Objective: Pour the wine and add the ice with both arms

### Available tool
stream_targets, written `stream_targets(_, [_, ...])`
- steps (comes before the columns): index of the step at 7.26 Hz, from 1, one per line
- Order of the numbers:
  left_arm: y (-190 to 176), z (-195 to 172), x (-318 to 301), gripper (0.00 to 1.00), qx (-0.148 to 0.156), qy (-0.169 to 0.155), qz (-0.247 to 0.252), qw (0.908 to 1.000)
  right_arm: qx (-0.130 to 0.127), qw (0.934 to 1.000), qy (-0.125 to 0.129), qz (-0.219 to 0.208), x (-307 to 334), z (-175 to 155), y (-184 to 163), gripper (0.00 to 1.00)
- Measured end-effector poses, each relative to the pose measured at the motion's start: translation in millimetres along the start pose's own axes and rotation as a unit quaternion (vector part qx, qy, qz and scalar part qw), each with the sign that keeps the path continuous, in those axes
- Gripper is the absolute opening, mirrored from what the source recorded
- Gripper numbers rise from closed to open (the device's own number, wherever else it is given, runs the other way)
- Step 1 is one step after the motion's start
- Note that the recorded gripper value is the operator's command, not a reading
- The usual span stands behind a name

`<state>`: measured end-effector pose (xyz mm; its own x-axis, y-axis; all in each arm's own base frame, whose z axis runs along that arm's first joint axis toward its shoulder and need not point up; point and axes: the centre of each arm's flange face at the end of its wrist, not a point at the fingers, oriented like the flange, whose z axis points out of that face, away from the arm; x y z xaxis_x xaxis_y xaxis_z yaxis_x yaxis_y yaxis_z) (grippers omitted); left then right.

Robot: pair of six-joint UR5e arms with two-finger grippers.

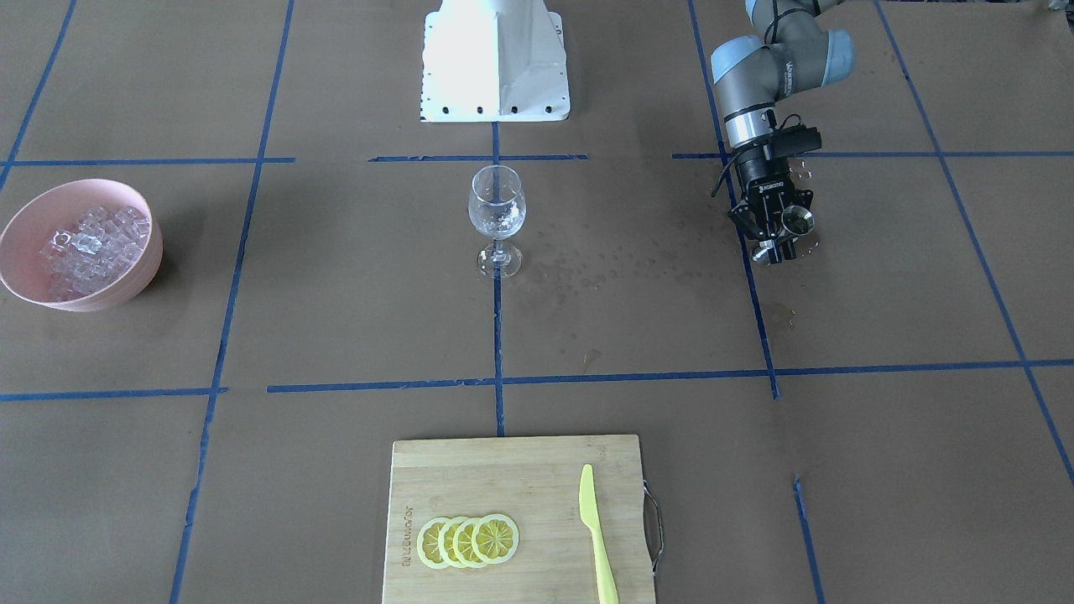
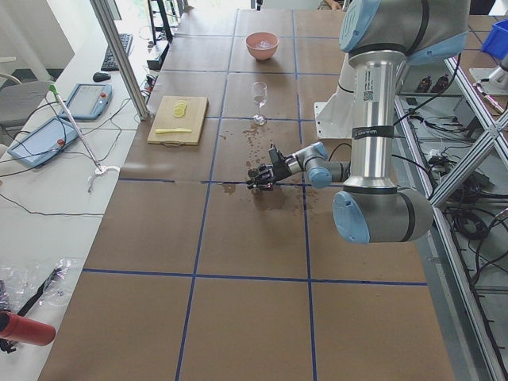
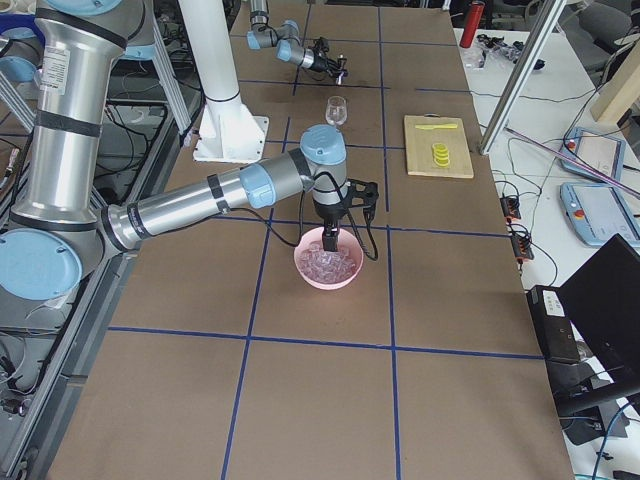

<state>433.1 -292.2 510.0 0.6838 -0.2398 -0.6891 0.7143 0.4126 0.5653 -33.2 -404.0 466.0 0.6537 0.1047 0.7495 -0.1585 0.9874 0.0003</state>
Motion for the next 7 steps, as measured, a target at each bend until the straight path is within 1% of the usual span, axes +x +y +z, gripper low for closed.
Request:
stream_targets(4, [-33.0,-15.8,20.4,0.0,0.001,0.019,-0.032,0.9993,-0.002,1.0,-0.004,0.0,-0.6,-1.4,3.3,1.0])
stream_targets(6, [-50.1,-11.7,34.1,0.0,0.012,0.021,-0.028,0.9993,0.003,0.9999,-0.007,-0.007,-4.7,-7.8,8.3,1.0])
stream_targets(7, [-62.3,-10.8,50.5,0.0,0.019,0.026,-0.03,0.999,0.004,0.9999,-0.009,-0.01,-6.2,-10.6,11.1,1.0])
